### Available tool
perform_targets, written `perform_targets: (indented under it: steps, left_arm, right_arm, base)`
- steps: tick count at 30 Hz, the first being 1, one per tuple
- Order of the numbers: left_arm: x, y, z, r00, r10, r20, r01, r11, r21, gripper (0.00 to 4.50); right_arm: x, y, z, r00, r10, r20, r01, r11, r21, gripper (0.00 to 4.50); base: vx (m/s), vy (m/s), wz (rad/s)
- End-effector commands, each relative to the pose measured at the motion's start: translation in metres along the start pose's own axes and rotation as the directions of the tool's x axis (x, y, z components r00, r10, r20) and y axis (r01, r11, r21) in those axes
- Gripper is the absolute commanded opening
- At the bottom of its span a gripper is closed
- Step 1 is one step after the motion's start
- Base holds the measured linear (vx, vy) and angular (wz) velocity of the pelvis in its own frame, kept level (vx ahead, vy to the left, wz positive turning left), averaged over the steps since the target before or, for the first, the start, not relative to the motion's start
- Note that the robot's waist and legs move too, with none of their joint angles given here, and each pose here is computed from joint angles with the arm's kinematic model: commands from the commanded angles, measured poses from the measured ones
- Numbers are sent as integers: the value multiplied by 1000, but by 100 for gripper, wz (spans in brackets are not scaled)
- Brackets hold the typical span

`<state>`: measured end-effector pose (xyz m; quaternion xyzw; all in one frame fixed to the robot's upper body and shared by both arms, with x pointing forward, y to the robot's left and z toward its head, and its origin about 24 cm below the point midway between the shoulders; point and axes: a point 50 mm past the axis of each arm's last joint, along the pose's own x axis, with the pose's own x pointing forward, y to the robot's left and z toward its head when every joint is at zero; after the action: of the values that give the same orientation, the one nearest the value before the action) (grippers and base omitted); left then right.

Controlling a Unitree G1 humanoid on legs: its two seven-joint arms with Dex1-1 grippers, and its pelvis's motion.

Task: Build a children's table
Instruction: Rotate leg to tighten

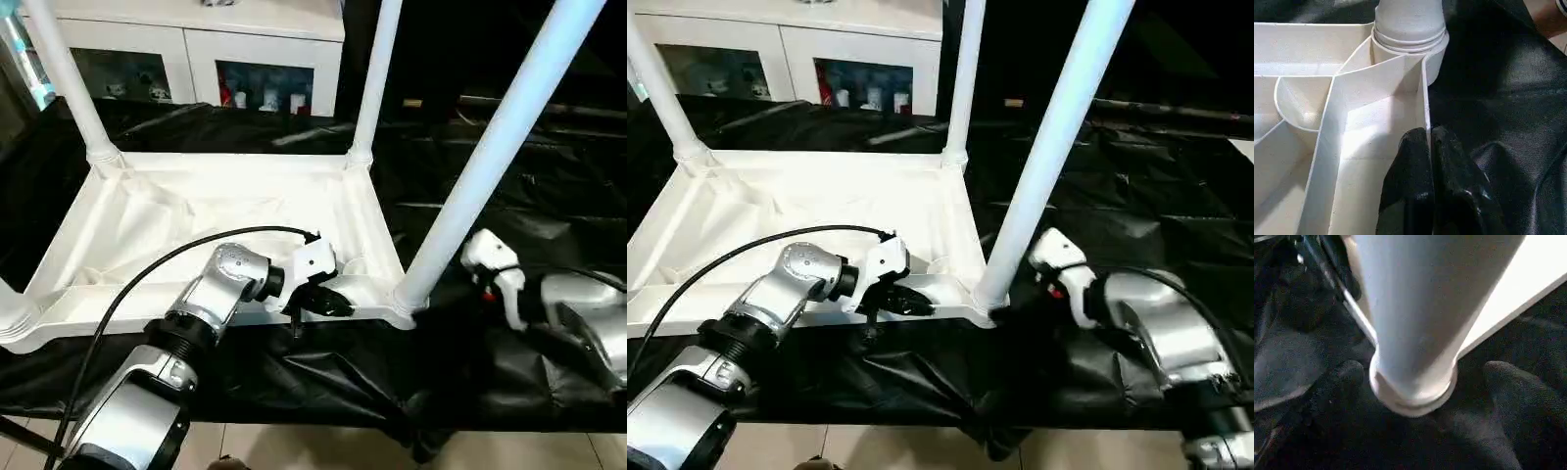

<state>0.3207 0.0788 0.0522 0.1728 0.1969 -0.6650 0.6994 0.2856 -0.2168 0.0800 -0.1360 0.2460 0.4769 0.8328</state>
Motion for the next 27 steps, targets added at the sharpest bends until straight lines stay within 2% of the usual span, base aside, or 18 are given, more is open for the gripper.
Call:
perform_targets:
  steps: [1, 6, 10, 16, 18, 27]
  left_arm:
    - [6, -4, 5, 999, -39, 13, 39, 999, 29, 0]
    - [5, -4, 4, 999, -35, 11, 35, 999, 28, 0]
    - [5, -4, 4, 999, -32, 8, 32, 999, 27, 0]
    - [4, -4, 3, 999, -31, 8, 31, 999, 25, 0]
    - [4, -4, 3, 1000, -30, 9, 30, 999, 25, 0]
    - [3, -4, 2, 1000, -28, 12, 28, 999, 20, 0]
  right_arm:
    - [0, -2, 2, 1000, -2, 18, 2, 1000, 5, 428]
    - [11, 0, 5, 999, 16, 42, -17, 1000, 14, 428]
    - [14, -2, 7, 998, 9, 62, -10, 1000, 22, 382]
    - [17, -2, 9, 997, 17, 77, -19, 999, 31, 345]
    - [19, -2, 9, 997, 14, 81, -17, 999, 37, 315]
    - [27, 1, 7, 995, 32, 96, -38, 997, 63, 247]
  base:
    - [0, 0, 0]
    - [0, 0, 0]
    - [0, 0, 0]
    - [0, 0, 0]
    - [0, 0, 0]
    - [0, 0, 0]
